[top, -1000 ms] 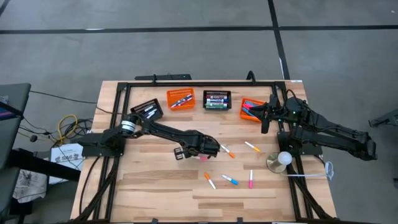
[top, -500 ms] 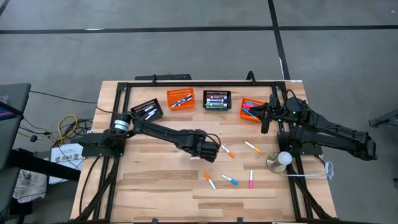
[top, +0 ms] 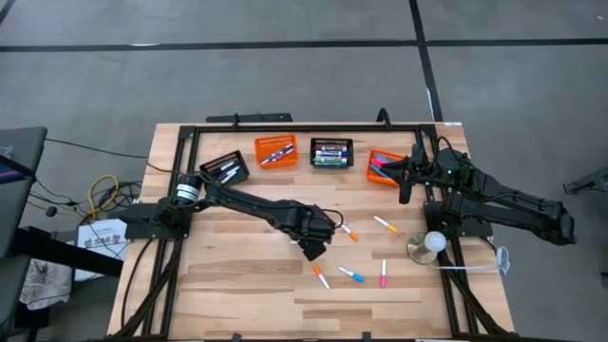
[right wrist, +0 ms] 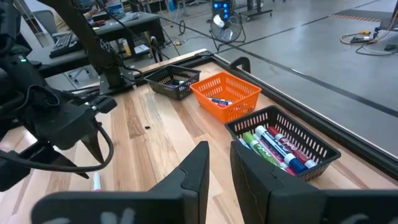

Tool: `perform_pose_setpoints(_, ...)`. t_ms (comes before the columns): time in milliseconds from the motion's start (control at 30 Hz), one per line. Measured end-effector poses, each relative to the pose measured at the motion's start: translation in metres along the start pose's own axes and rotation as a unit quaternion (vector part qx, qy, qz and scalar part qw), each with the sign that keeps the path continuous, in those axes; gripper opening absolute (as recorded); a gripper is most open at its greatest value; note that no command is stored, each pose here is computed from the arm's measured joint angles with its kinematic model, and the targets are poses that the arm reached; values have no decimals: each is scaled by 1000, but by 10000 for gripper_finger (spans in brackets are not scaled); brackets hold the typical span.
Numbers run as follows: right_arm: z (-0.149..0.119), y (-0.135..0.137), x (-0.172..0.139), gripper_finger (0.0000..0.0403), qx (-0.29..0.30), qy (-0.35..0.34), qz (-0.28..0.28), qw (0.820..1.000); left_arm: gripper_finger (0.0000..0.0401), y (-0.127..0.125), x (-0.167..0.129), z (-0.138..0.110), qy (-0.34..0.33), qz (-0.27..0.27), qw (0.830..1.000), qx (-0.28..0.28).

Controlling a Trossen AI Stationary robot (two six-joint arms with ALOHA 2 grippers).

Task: Pick & Place Markers
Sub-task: Put the left white pink marker into the left black bin

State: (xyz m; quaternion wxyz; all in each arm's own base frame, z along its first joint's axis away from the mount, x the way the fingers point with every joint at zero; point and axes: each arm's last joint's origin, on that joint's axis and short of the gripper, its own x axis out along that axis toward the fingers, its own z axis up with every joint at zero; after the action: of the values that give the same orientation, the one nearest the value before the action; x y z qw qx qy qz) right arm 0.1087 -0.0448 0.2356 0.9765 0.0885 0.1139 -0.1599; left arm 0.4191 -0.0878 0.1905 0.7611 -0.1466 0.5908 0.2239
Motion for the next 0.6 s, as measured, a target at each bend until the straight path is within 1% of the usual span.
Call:
perform_pose_setpoints(200, 0, 0, 0, 56, 0, 0, 0, 1000, 145, -4, 2, -2, -8, -7, 999, 53)
perform_pose_setpoints(367, 0, 0, 0, 56, 0, 0, -1, 1000, 145, -11, 8, -12, -11, -11, 995, 98)
perform_pose_setpoints(500, 0, 0, 0, 56, 0, 1, -1, 1000, 145, -22, 7, -24, -31, 7, 989, 147)
perform_pose_setpoints(600, 0, 0, 0, 56, 0, 0, -1, 1000, 145, -24, 9, -30, -44, 30, 985, 162)
